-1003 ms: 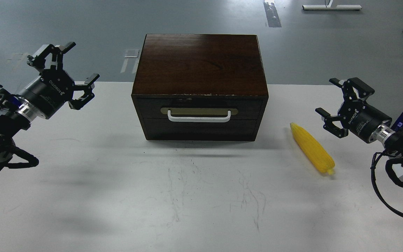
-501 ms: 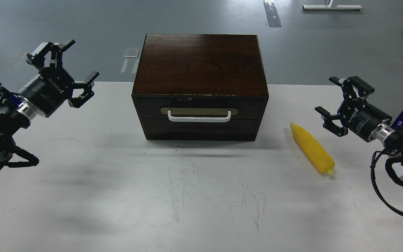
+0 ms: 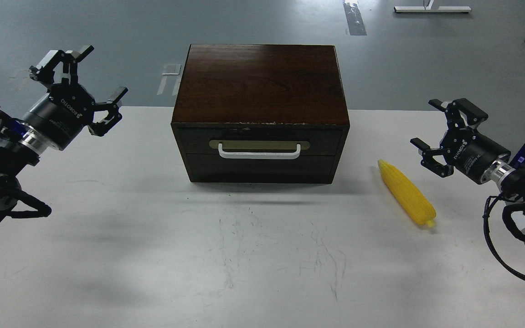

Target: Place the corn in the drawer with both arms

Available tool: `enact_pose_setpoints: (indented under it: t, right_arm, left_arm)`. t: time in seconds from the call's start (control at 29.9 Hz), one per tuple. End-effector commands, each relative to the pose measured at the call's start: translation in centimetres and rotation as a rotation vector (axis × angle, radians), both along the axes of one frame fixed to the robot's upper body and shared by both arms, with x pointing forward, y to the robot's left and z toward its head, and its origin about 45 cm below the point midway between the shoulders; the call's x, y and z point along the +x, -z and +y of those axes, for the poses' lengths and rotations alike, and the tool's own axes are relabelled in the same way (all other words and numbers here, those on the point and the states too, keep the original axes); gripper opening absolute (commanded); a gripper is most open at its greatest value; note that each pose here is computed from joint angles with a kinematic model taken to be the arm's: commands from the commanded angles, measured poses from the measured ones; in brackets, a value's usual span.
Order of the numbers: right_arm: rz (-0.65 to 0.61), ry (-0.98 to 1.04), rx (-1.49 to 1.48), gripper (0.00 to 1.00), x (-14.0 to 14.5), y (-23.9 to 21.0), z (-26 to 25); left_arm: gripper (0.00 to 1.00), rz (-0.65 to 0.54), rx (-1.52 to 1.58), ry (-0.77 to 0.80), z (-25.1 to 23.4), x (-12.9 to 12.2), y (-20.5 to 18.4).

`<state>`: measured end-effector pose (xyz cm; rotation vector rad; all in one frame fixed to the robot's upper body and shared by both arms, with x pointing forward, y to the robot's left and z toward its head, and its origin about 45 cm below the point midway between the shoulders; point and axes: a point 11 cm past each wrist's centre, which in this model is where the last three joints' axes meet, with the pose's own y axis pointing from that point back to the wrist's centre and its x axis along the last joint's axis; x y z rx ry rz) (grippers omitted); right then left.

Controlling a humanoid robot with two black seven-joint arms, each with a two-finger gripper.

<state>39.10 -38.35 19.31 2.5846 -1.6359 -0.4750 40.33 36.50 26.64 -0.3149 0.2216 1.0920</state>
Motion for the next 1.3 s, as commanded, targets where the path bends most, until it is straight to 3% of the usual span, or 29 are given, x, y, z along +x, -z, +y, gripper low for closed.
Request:
enact_pose_setpoints:
  t: [0.0,0.27,0.37,0.5,0.64,0.84,1.1,1.27]
  right_arm:
    - [0.002,0.0,0.002,1.0,0.0,0.1,0.0]
    - [-0.005,0.005,-0.003,1.0,0.2,-0.1,-0.2]
    - [-0.006,0.007,-0.002,1.0,0.2,-0.1,-0.2]
    - [-0.008,0.007,0.001,1.0,0.2,-0.2,-0.1]
    - [-0.012,0.005,0.007,1.0,0.4,-0.2,0.1]
    - [-0.016,0.003,0.012,1.0,0.5,-0.3,0.4]
    - [-0.019,0.005,0.013,1.0,0.6,-0.3,0.4]
    - [-0.018,0.004,0.016,1.0,0.6,-0.2,0.5]
  left_arm:
    - [0.98,-0.037,0.072,0.027,-0.4,0.3,-0.8]
    - [0.98,-0.42,0.533,0.234,-6.0,2.8,-10.9]
    - [0.98,-0.608,0.712,0.356,-10.7,2.1,-15.0]
    - [0.98,-0.771,0.884,0.462,-14.7,0.6,-16.9]
    - [0.98,-0.983,1.184,0.662,-22.5,-1.0,-15.7]
    - [0.98,-1.165,1.541,0.91,-28.9,-2.4,-12.1]
    - [0.98,-1.278,1.86,1.178,-31.3,-3.8,-6.1]
    - [0.98,-1.298,1.968,1.224,-31.3,-3.3,-4.1]
